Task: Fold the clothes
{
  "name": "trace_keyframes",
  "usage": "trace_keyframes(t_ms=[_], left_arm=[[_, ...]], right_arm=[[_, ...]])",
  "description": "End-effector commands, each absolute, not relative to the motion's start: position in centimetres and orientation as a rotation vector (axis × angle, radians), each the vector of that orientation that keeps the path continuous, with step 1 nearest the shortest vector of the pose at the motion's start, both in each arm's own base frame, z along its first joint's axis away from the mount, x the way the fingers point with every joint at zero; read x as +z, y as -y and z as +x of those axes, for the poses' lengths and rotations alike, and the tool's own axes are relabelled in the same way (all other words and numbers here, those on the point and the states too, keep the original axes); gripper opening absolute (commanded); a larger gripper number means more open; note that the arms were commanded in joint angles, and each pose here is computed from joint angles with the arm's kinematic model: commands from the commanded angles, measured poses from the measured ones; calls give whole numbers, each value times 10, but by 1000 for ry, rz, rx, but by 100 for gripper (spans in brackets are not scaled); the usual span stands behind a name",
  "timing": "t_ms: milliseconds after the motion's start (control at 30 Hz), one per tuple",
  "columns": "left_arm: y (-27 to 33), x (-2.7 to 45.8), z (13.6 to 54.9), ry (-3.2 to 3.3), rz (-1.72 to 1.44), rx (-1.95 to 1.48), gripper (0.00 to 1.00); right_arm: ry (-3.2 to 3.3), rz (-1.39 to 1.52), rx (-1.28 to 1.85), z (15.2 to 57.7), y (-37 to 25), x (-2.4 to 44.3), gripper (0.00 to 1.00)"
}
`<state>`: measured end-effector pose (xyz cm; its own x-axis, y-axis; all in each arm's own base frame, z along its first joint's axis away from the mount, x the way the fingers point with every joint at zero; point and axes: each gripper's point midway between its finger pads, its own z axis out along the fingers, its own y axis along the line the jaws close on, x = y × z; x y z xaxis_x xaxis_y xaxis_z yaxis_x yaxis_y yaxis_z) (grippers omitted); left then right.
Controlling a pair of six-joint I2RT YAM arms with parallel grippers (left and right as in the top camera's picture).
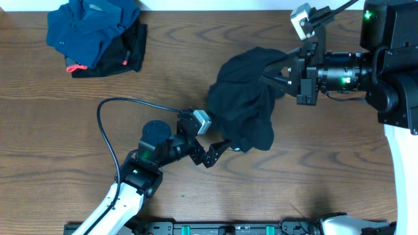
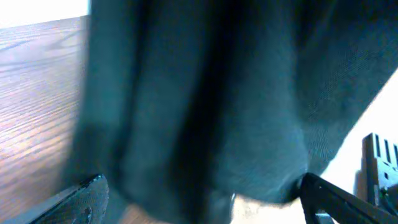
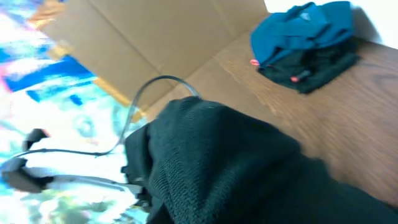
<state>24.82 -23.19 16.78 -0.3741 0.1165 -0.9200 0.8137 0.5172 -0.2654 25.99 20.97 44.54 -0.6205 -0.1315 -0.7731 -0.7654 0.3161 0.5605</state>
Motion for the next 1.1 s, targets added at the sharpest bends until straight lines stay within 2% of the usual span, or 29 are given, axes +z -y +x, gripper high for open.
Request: trace_keyframes(t_ms=[0,200,567,600,633,667,700,733,767,967,1067], left_arm=[[235,174,246,-1756,850,-917,98],[227,166,261,-1787,804,-808,98],[233,185,261,-1718,781,-869,99],[233,186,262,-1714,779,-870,95],[233,187,262,-1710,779,-869,76],[233,187,262,-1708,779,-869,50],[233,187,262,-1707,779,-869,32],[233,188,262,-1706,779,-869,19],[233,188,262,-1704,778,-869,12],[234,201,265,-1663,744,-890,12],[232,204,269,-1652,728,-872,13]], right_arm=[[-1813,-893,1508,223,-213,481,1],[-1810,-891,1598,214,-215,486,1],[-1800,-890,1595,216,-215,489,1],[-1798,-891,1594,216,-215,490,1],[-1795,-893,1592,216,-215,490,1],[-1792,-895,1590,216,-216,490,1],[-1790,-896,1589,216,-216,490,1],[-1788,-897,1588,217,-216,491,1],[-1787,-898,1584,217,-216,491,1],[-1832,-852,1491,231,-214,483,1],[-1921,-751,1342,253,-208,469,6]])
